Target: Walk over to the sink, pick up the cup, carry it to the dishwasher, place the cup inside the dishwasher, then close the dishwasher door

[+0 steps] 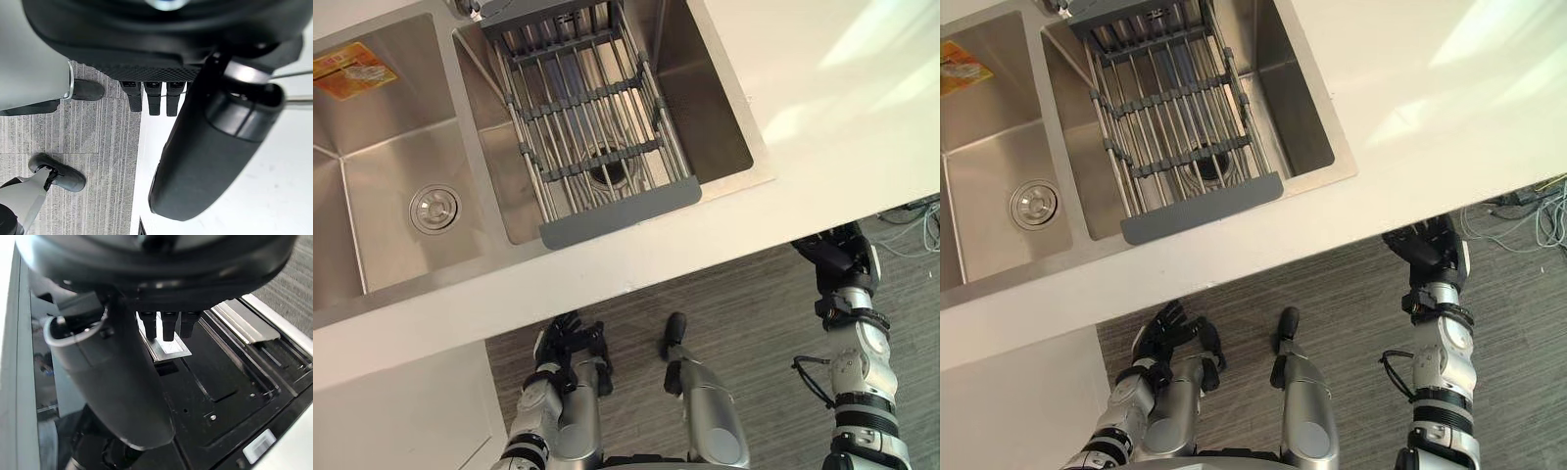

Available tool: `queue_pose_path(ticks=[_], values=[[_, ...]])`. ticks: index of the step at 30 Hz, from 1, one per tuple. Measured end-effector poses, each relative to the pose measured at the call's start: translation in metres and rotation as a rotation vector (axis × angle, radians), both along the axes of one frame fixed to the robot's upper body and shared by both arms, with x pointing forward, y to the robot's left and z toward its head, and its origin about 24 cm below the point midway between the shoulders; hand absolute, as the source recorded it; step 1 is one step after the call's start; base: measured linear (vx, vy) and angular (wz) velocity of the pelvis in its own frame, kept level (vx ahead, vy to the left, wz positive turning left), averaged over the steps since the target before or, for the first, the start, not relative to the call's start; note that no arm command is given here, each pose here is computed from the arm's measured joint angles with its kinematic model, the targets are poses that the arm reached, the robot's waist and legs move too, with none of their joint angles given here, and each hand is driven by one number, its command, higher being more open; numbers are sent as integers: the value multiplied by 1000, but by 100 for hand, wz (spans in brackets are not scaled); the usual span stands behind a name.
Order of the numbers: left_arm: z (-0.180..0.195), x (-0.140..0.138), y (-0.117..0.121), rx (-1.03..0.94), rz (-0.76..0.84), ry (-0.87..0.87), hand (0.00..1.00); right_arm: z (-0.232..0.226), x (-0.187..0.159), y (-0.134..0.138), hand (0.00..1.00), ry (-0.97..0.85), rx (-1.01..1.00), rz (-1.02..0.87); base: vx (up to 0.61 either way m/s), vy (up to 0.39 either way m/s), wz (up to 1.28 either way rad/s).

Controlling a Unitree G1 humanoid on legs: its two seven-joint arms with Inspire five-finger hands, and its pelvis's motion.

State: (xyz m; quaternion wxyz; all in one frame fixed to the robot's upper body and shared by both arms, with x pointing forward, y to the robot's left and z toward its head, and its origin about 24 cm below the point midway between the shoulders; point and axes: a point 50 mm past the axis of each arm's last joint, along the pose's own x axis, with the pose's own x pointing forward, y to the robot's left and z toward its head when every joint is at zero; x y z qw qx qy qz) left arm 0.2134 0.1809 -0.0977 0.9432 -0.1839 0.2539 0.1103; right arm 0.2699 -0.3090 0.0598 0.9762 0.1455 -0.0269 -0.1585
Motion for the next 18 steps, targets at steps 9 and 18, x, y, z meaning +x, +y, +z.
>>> queue_pose_path(ticks=[9,18], values=[[-19,-32,16,68,-21,124,90,-74,-46,17,90,330,-147,97,76,-3,15],[-44,-97,35,144,-27,325,90,-196,-179,80,90,834,71,118,93,70,11]])
